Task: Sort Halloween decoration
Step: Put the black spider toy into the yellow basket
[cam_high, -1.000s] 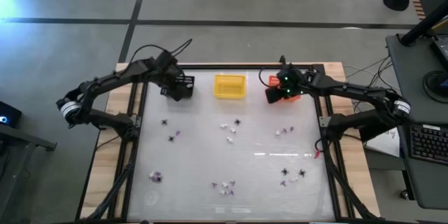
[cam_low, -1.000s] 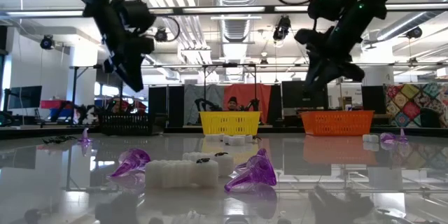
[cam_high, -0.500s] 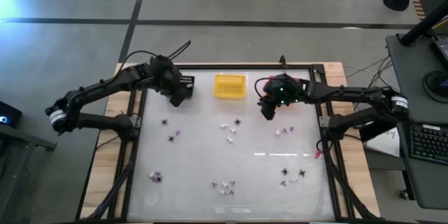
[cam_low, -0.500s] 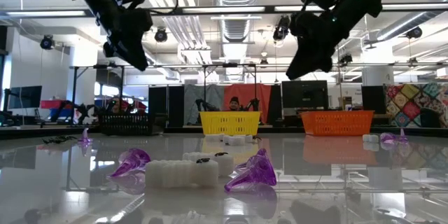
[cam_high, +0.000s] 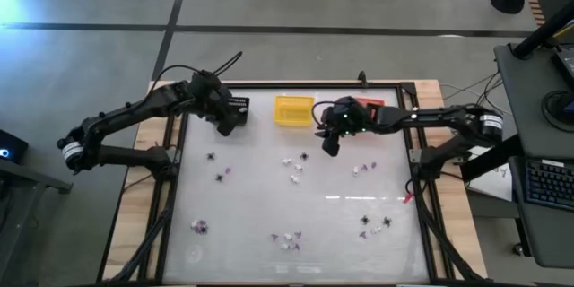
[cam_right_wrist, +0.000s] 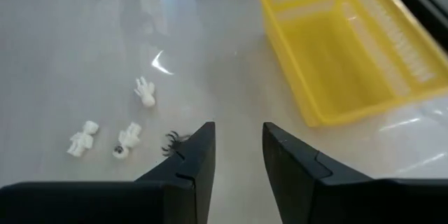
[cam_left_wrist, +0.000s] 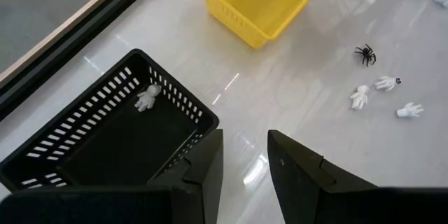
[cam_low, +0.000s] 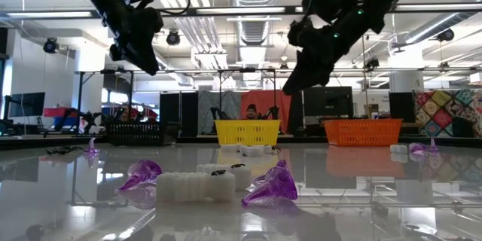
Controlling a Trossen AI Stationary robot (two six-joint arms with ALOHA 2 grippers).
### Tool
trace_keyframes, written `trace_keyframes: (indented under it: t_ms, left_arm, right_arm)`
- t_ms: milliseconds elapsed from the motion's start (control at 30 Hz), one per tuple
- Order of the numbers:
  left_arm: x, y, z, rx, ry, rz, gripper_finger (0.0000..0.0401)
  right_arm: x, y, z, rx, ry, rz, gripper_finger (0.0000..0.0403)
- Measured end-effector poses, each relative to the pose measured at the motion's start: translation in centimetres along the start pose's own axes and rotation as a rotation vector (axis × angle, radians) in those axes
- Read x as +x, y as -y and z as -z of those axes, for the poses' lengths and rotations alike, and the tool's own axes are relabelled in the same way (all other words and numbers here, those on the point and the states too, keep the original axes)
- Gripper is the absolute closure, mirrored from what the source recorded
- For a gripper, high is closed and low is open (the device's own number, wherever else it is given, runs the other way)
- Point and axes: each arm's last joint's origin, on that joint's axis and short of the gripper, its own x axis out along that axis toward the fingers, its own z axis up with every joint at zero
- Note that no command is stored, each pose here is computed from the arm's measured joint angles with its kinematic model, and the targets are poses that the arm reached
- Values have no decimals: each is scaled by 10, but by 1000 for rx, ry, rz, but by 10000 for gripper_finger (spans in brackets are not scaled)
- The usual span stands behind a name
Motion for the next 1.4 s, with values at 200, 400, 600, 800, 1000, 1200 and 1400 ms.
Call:
trace_keyframes:
  t_ms: [200, 400, 600, 800, 1000, 1200, 1400]
  left_arm:
    - [0, 0, 0, 0, 1, -1, 306]
    - [0, 0, 0, 7, 1, -3, 306]
    - [0, 0, 0, 4, 0, -3, 306]
    - [0, 0, 0, 4, 0, -3, 306]
    - [0, 0, 0, 4, -3, -3, 306]
    - [0, 0, 1, 8, -6, -4, 306]
    - [0, 0, 1, 14, -7, -3, 306]
  right_arm:
    - [19, -9, -11, -52, -64, -28, 255]
    - [45, -20, -8, -95, -145, -57, 245]
    - [69, -29, 0, -114, -224, -97, 246]
    - [84, -36, 2, -123, -276, -101, 243]
    - [94, -35, 10, -87, -316, -84, 241]
    - [99, -33, 16, -73, -355, -36, 241]
    - [100, -33, 17, -33, -354, -29, 251]
